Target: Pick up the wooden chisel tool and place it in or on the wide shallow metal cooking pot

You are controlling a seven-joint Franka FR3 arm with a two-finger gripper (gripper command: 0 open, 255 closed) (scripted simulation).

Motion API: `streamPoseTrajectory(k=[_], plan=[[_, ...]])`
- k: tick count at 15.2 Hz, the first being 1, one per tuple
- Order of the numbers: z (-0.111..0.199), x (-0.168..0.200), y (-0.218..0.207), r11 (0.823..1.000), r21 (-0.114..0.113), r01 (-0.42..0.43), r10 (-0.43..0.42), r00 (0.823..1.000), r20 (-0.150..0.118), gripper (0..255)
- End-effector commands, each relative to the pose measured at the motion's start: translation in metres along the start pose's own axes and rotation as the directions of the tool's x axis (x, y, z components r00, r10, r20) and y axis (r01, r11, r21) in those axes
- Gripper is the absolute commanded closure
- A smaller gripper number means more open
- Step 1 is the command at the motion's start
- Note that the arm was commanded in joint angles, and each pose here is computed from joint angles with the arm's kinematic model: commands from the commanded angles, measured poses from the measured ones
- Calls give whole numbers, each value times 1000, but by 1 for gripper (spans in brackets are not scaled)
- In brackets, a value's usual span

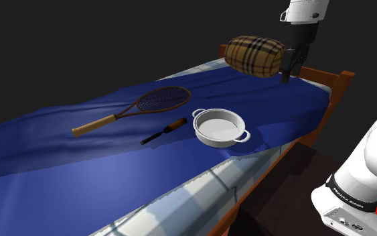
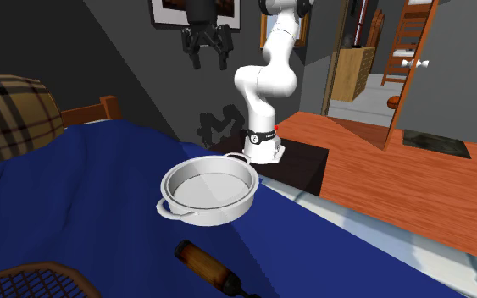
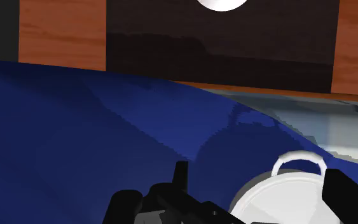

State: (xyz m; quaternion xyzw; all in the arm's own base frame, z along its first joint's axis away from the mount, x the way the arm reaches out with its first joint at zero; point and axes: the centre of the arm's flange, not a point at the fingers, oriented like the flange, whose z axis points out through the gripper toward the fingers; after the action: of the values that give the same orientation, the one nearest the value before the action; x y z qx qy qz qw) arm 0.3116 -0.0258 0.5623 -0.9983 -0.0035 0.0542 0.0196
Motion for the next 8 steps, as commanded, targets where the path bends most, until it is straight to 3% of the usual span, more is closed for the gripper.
streamPoseTrajectory(k=[1, 4, 8], plan=[[0, 0, 0, 1000, 0, 0, 0, 1000, 0, 0], [12, 39, -1, 995, 0, 104, -104, 995, 6, 0], [28, 90, -8, 971, 0, 241, -241, 971, 15, 0]])
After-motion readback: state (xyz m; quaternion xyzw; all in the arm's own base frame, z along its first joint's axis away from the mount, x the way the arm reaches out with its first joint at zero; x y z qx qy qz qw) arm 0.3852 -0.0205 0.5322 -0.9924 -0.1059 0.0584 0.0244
